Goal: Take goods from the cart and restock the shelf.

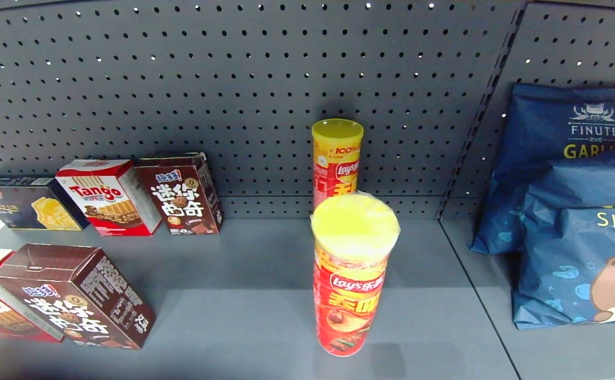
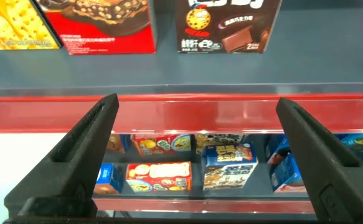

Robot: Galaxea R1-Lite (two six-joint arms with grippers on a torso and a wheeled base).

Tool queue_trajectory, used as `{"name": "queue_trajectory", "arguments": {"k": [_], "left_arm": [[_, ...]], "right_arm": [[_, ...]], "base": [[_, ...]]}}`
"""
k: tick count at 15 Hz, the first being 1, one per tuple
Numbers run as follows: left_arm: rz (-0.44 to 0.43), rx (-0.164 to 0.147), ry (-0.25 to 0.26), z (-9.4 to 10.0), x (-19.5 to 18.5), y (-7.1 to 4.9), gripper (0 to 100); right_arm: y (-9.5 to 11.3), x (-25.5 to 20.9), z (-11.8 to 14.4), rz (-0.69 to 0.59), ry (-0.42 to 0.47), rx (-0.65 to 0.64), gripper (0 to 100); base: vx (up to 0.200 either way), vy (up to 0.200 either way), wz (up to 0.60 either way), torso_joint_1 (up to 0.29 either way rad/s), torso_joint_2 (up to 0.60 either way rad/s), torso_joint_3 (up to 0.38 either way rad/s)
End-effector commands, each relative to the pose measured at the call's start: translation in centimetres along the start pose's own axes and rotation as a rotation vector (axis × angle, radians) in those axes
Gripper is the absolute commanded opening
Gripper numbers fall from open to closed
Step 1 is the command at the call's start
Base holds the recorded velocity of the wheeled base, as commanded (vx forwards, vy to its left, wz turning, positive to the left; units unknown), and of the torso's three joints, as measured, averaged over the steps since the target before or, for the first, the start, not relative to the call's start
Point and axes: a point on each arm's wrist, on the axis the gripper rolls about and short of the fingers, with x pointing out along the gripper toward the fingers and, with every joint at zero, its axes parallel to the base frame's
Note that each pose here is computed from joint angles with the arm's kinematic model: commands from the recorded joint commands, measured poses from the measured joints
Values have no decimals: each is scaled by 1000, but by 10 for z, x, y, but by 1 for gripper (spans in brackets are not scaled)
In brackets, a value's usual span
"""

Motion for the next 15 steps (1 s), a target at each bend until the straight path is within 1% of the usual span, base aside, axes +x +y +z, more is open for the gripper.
{"name": "queue_trajectory", "arguments": {"k": [1,4,6,15], "left_arm": [[-1,0,2,0,0,0,100],[0,0,2,0,0,0,100],[0,0,2,0,0,0,100],[-1,1,2,0,0,0,100]], "right_arm": [[0,0,0,0,-1,0,100],[0,0,0,0,-1,0,100],[0,0,0,0,-1,0,100],[0,0,0,0,-1,0,100]], "base": [[0,0,0,0,0,0],[0,0,0,0,0,0],[-200,0,0,2,-2,2],[0,0,0,0,0,0]]}}
